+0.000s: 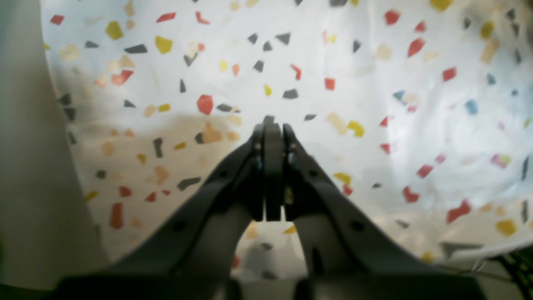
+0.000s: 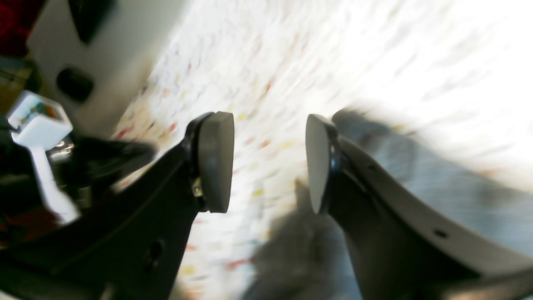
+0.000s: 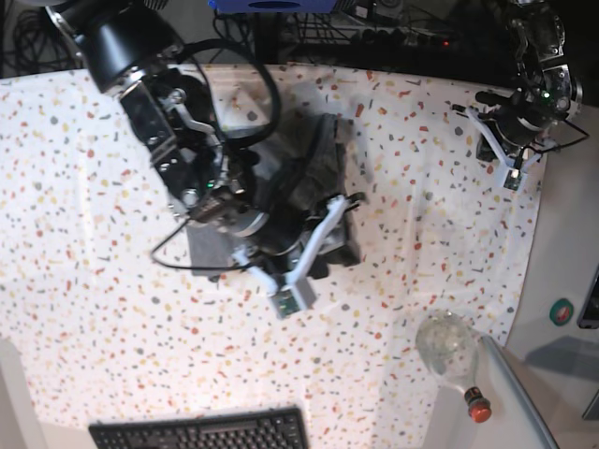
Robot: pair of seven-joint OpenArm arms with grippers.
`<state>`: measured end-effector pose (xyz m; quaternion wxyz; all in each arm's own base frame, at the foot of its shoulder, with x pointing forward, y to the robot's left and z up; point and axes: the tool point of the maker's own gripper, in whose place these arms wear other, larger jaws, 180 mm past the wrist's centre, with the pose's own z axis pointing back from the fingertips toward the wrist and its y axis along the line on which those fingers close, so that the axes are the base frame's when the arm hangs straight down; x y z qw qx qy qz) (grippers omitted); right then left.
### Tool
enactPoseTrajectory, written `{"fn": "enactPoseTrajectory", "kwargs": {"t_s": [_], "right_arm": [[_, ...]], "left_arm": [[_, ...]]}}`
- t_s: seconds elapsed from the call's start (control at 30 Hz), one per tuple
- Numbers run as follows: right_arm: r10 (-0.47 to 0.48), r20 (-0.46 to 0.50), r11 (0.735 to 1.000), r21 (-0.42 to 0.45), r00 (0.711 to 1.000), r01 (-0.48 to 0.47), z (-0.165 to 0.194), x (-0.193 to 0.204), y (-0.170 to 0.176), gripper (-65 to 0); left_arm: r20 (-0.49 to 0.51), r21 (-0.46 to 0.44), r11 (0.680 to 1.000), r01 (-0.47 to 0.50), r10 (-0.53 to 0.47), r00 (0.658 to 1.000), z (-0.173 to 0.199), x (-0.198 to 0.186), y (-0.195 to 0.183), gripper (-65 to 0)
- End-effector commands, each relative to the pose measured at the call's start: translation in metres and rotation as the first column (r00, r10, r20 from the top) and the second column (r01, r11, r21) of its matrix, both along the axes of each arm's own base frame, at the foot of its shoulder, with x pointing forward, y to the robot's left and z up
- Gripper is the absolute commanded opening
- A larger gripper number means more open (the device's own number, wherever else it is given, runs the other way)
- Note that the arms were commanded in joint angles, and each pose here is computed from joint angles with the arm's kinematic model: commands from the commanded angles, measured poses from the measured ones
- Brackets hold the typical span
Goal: Layout the t-shirt on the table in an organized manner, then fold the t-shirt properly
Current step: 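Press the folded stack flat with the right gripper, raising the left gripper away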
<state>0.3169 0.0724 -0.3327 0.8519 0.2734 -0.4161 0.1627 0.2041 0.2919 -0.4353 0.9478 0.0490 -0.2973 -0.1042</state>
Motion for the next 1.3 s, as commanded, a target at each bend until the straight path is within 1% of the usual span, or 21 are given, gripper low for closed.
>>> {"fn": "enactPoseTrajectory", "kwargs": {"t_s": [0.0, 0.07, 0.13, 0.17, 0.23, 0.27, 0.3, 0.4, 0.5, 0.57, 0.67, 0.8, 0.87, 0.9, 0.97, 1.03, 1.13, 1.27], "right_arm": [[-0.043, -0.027, 0.999, -0.025, 0.999, 0.042, -0.004, -0.003, -0.015, -43.1], [-0.058, -0.091, 0.996, -0.072, 0.994, 0.052, -0.023, -0.020, -0.028, -51.8], [-0.054, -0.141, 0.994, -0.101, 0.989, 0.040, -0.039, -0.034, -0.034, -63.9], [-0.057, -0.166, 0.993, -0.110, 0.984, 0.039, -0.048, -0.041, -0.035, -65.0], [-0.062, -0.215, 0.992, -0.120, 0.975, 0.037, -0.064, -0.054, -0.036, -65.0], [-0.056, -0.229, 0.992, -0.119, 0.972, 0.029, -0.068, -0.058, -0.033, -65.0], [-0.033, -0.242, 0.993, -0.114, 0.970, 0.005, -0.071, -0.065, -0.023, -65.0], [0.009, -0.269, 0.989, -0.138, 0.963, -0.047, -0.084, -0.071, -0.011, -65.0], [0.051, -0.313, 0.981, -0.162, 0.948, -0.106, -0.103, -0.081, 0.006, -65.0], [0.093, -0.334, 0.973, -0.168, 0.938, -0.156, -0.110, -0.094, 0.018, -65.0], [0.164, -0.349, 0.955, -0.179, 0.923, -0.237, -0.116, -0.116, 0.033, -65.0], [0.218, -0.330, 0.939, -0.185, 0.918, -0.290, -0.111, -0.121, 0.044, -65.0], [0.216, -0.300, 0.946, -0.171, 0.929, -0.276, -0.099, -0.116, 0.045, -65.0], [0.200, -0.291, 0.951, -0.172, 0.936, -0.257, -0.095, -0.112, 0.043, -65.0], [0.113, -0.276, 0.967, -0.191, 0.954, -0.170, -0.090, -0.097, 0.027, -65.0], [0.021, -0.270, 0.974, -0.212, 0.963, -0.081, -0.087, -0.084, 0.011, -65.0], [-0.023, -0.264, 0.971, -0.235, 0.964, -0.041, -0.089, -0.073, 0.000, -65.0], [-0.046, -0.276, 0.961, -0.276, 0.960, -0.033, -0.102, -0.065, -0.008, -65.0]], "left_arm": [[0.002, 0.037, 0.999, -0.034, 0.034, 0.999, 0.005, -0.004, 0.024, -65.0], [-0.014, 0.052, 0.994, -0.094, 0.095, 0.995, 0.003, -0.012, 0.049, -65.0], [-0.021, 0.061, 0.988, -0.144, 0.146, 0.989, 0.001, -0.017, 0.069, -65.0], [-0.022, 0.069, 0.985, -0.160, 0.161, 0.987, 0.002, -0.018, 0.078, -65.0], [-0.021, 0.079, 0.981, -0.178, 0.180, 0.983, 0.004, -0.017, 0.091, -65.0], [-0.004, 0.082, 0.981, -0.177, 0.178, 0.984, 0.007, -0.014, 0.094, -65.0], [0.009, 0.078, 0.981, -0.177, 0.176, 0.984, 0.008, -0.012, 0.095, -65.0], [0.022, 0.080, 0.982, -0.168, 0.167, 0.986, 0.010, -0.008, 0.095, -65.0], [0.022, 0.076, 0.982, -0.170, 0.169, 0.985, 0.009, -0.008, 0.094, -65.0], [0.020, 0.074, 0.982, -0.172, 0.171, 0.985, 0.008, -0.009, 0.094, -65.0], [0.015, 0.075, 0.982, -0.172, 0.171, 0.985, 0.007, -0.011, 0.094, -65.0], [0.014, 0.075, 0.982, -0.172, 0.172, 0.985, 0.007, -0.012, 0.094, -65.0], [0.014, 0.075, 0.982, -0.171, 0.171, 0.985, 0.007, -0.012, 0.094, -65.0], [0.015, 0.075, 0.982, -0.171, 0.171, 0.985, 0.007, -0.011, 0.094, -65.0], [0.015, 0.075, 0.982, -0.171, 0.171, 0.985, 0.007, -0.011, 0.094, -65.0], [0.014, 0.075, 0.982, -0.171, 0.171, 0.985, 0.007, -0.012, 0.094, -65.0], [0.015, 0.076, 0.981, -0.177, 0.176, 0.984, 0.007, -0.013, 0.095, -65.0], [0.015, 0.077, 0.981, -0.178, 0.177, 0.984, 0.007, -0.013, 0.096, -65.0]]}}
